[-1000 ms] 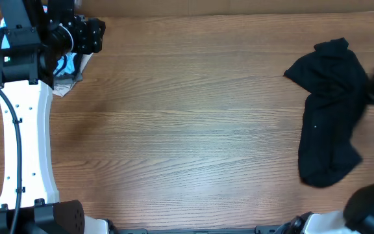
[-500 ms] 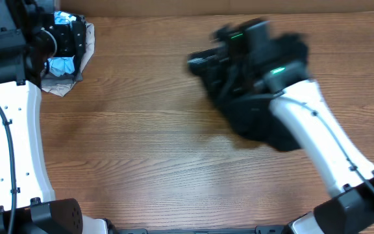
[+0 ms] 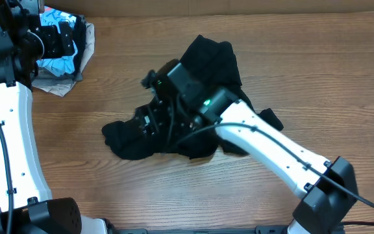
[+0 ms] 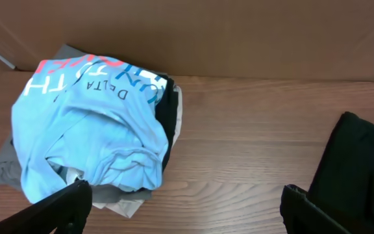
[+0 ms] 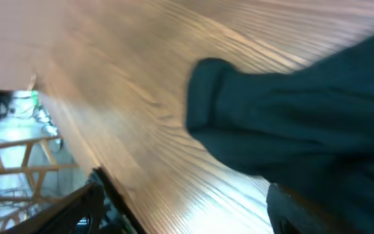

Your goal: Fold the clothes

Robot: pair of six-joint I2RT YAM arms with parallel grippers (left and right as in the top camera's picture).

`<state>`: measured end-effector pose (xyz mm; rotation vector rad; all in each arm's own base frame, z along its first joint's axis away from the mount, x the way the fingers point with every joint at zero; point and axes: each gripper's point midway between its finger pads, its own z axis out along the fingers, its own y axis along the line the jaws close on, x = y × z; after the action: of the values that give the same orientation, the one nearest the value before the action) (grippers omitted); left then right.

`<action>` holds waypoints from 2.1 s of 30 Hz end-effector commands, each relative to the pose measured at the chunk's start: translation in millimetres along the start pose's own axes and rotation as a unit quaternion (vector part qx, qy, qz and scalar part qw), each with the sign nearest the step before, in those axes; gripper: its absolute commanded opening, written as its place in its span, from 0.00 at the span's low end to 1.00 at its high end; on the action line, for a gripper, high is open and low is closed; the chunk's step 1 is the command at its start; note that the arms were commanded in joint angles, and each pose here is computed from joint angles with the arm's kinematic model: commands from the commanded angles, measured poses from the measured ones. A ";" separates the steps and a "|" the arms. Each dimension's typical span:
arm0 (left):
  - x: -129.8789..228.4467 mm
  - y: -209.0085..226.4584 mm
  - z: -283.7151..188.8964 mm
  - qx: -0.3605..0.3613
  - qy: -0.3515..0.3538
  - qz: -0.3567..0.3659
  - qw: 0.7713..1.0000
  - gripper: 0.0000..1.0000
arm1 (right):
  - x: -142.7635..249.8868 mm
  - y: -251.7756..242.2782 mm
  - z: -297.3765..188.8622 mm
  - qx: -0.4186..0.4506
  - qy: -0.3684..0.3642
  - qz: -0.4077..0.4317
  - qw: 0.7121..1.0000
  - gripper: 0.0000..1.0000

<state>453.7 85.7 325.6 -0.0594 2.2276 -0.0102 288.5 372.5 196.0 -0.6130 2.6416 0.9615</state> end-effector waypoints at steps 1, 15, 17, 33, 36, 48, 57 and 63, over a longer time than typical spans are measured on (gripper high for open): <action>-5.9 -20.8 3.2 0.040 -0.007 0.019 0.999 0.95 | -28.6 -55.0 -52.6 0.058 -0.058 0.078 0.994 0.86; 24.1 -254.4 118.5 0.252 -0.008 0.206 0.946 0.98 | 1.8 -263.5 -180.4 0.208 -0.088 0.313 0.923 0.96; 32.6 -283.2 136.4 0.262 -0.006 0.226 0.938 0.98 | 5.4 -279.3 -193.7 0.214 -0.099 0.330 0.914 0.96; 133.6 -380.6 240.4 0.270 0.043 0.308 0.911 0.98 | 21.7 -301.1 -213.7 0.227 -0.096 0.349 0.904 0.95; 144.1 -383.6 248.6 0.260 0.048 0.314 0.912 0.98 | 21.1 -301.3 -213.9 0.227 -0.097 0.348 0.905 0.95; 179.7 -377.0 286.7 0.243 0.065 0.316 0.915 0.94 | 19.8 -301.7 -214.1 0.227 -0.099 0.346 0.905 0.95; 172.6 -363.8 299.6 0.221 0.057 0.286 0.930 0.71 | 11.9 -304.3 -215.9 0.228 -0.115 0.338 0.906 0.95; 164.8 -346.7 306.6 0.210 0.059 0.253 0.943 0.57 | 6.7 -305.9 -217.2 0.228 -0.125 0.332 0.907 0.95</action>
<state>597.3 -278.9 21.0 0.8390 2.2340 -0.2196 403.9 14.6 168.8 0.5492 2.7630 0.4610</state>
